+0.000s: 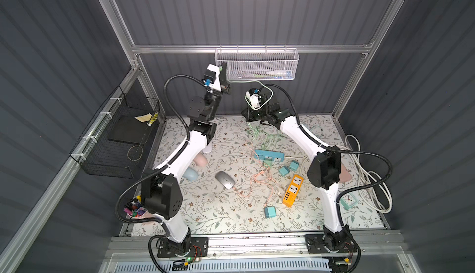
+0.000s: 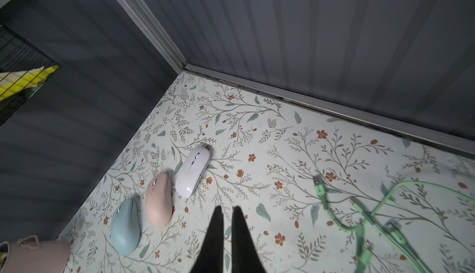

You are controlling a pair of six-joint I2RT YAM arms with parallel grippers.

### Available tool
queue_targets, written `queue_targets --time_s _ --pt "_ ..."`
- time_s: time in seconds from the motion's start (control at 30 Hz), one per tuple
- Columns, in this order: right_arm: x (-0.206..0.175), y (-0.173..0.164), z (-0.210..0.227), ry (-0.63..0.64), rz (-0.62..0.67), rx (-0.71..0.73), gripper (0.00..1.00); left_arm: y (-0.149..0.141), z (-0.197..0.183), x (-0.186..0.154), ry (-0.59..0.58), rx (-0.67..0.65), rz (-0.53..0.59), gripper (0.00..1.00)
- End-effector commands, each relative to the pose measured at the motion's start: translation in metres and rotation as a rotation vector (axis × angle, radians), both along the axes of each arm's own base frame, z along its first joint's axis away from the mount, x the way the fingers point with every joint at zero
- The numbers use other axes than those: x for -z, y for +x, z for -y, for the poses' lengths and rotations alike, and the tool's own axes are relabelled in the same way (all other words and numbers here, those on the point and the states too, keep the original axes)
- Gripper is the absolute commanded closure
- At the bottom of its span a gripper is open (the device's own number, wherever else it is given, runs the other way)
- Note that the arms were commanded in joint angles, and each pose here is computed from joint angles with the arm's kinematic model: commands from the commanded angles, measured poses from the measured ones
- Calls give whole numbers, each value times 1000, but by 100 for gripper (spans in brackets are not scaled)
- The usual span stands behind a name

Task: Unplug the wireless mouse
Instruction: Place the power cord at the center of the board.

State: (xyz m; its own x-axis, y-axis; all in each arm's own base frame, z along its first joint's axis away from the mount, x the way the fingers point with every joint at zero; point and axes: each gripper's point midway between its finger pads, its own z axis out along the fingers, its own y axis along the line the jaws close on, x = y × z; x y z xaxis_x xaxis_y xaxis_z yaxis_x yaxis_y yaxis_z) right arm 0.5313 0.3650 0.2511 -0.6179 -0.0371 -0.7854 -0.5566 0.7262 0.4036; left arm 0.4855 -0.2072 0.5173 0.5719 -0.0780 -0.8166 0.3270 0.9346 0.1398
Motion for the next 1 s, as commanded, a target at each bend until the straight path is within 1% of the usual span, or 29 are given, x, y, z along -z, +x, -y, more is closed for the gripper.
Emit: queue_targets --time_s 0.0,0.03,0.07,0.13,0.17,0.27,0.33,0.43,0.53,0.6,0.67,0.7,0.73,0.83,0.9,0.97 --pt "-27 -8 -26 195 -64 -131 100 42 -25 59 -9 -170 -170 100" --pt "-35 -15 -27 227 -84 -185 100 50 -30 76 -20 -175 -219 100" --pt "-37 -22 -26 216 -100 -208 100 52 -33 86 -31 -165 -244 100" --pt "-31 -36 -14 126 -109 -191 100 50 -35 96 -45 -143 -258 100" --pt "-30 -43 -10 106 -112 -197 100 50 -34 99 -34 -137 -264 100" --pt "-38 -82 -3 104 -134 -303 98 61 -32 124 -4 -153 -346 100" --pt "-43 -114 2 116 -173 -383 98 71 -35 148 17 -178 -407 100" --pt "-50 -149 17 126 -188 -408 97 87 -43 185 23 -217 -472 100" --pt "-63 -177 30 130 -202 -437 94 111 -65 239 -46 -259 -603 100" --pt "-68 -200 34 131 -245 -494 93 121 -79 261 -109 -257 -661 100" --pt "-71 -215 41 127 -265 -506 92 121 -82 267 -142 -227 -669 100" --pt "-75 -218 44 127 -257 -490 92 117 -83 275 -146 -216 -673 100" --pt "-83 -222 46 143 -241 -493 91 114 -81 274 -152 -203 -666 100" --pt "-125 -242 47 229 -183 -557 90 101 -74 262 -184 -122 -631 100" --pt "-154 -260 49 280 -152 -626 88 84 -64 246 -200 -25 -572 100" --pt "-170 -277 54 297 -142 -673 86 71 -56 236 -208 52 -551 100"
